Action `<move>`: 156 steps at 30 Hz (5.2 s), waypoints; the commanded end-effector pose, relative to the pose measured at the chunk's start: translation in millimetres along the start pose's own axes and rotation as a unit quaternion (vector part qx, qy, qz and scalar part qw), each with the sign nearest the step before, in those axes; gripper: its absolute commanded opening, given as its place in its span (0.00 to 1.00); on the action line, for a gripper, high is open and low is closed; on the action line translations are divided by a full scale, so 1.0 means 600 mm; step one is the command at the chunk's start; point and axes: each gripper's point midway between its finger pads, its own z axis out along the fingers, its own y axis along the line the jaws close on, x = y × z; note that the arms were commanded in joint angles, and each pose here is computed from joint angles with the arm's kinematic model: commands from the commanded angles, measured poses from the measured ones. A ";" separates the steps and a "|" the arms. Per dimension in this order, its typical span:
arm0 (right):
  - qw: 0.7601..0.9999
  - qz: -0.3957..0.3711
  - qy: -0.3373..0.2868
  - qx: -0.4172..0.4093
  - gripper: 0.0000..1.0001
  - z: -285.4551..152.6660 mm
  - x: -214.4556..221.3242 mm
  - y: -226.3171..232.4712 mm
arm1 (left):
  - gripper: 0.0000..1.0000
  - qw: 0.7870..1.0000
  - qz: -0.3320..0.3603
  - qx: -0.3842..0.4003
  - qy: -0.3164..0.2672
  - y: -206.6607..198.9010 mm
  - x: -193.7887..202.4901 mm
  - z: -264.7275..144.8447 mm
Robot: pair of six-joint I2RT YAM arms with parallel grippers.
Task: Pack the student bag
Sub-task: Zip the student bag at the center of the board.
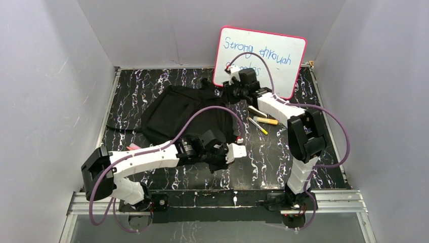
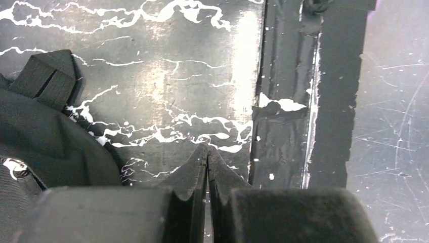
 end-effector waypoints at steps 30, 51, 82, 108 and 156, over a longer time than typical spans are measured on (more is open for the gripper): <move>0.958 0.272 -0.076 0.039 0.82 -0.207 0.080 0.061 | 0.48 0.979 -0.082 -0.149 -0.115 0.181 -0.013 -0.097; 0.951 0.303 -0.040 -0.038 0.75 -0.181 0.097 0.099 | 0.40 0.991 -0.024 0.065 -0.112 0.152 0.007 -0.042; 0.951 0.305 -0.032 -0.040 0.73 -0.176 0.106 0.100 | 0.00 0.995 -0.057 0.031 -0.077 0.176 0.022 -0.038; 0.957 0.289 -0.021 -0.010 0.76 -0.183 0.106 0.100 | 0.24 0.983 -0.095 -0.123 -0.094 0.233 0.017 -0.090; 0.968 0.186 -0.022 0.169 0.32 -0.108 0.127 0.104 | 0.00 0.875 -0.382 -0.297 0.011 0.364 0.198 -0.147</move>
